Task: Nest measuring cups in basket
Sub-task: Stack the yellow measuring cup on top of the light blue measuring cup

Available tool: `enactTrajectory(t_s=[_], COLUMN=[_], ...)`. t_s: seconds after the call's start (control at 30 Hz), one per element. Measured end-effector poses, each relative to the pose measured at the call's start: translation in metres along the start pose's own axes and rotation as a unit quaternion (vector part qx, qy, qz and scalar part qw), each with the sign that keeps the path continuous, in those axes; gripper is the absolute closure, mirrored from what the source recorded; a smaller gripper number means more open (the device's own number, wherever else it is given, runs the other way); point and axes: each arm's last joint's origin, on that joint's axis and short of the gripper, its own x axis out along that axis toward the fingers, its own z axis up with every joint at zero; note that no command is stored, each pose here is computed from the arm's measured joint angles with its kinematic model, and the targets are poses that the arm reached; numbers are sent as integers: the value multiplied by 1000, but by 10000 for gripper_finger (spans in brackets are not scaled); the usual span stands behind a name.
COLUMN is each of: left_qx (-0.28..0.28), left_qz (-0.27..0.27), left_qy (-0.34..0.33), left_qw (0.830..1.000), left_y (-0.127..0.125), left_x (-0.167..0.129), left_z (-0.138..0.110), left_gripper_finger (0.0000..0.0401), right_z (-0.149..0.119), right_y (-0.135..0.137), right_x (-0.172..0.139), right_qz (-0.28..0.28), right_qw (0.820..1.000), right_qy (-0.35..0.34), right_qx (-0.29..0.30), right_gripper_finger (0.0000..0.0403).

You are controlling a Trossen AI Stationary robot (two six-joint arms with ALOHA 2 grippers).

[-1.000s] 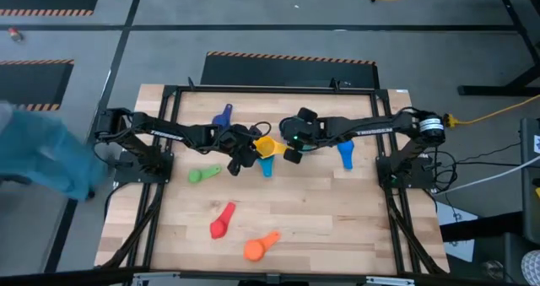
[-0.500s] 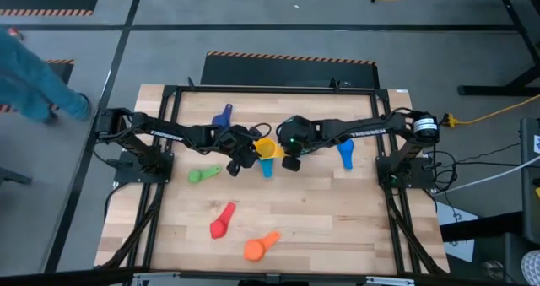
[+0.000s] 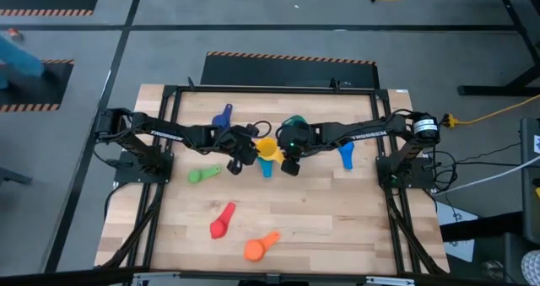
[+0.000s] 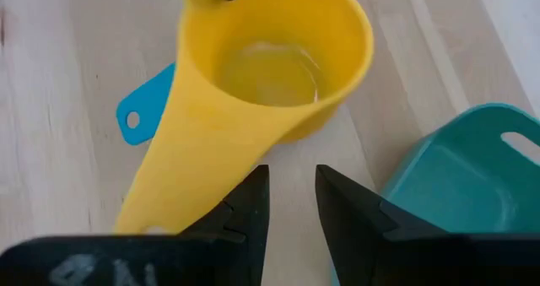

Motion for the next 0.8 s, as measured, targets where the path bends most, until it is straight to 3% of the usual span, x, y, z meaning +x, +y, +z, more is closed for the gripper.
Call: enactTrajectory(t_s=[0.2,0.8], left_qx=[-3,-3], left_qz=[43,47], left_qy=[42,49], left_qw=[998,998], left_y=[3,3], left_x=[0,-1], left_z=[-3,-3], left_gripper_finger=[369,392], right_z=[2,6], right_y=[1,1], right_x=[0,0], right_qz=[4,4], right_qw=[1000,999], right_qy=[-11,-33], right_qx=[0,1], right_gripper_finger=[299,299])
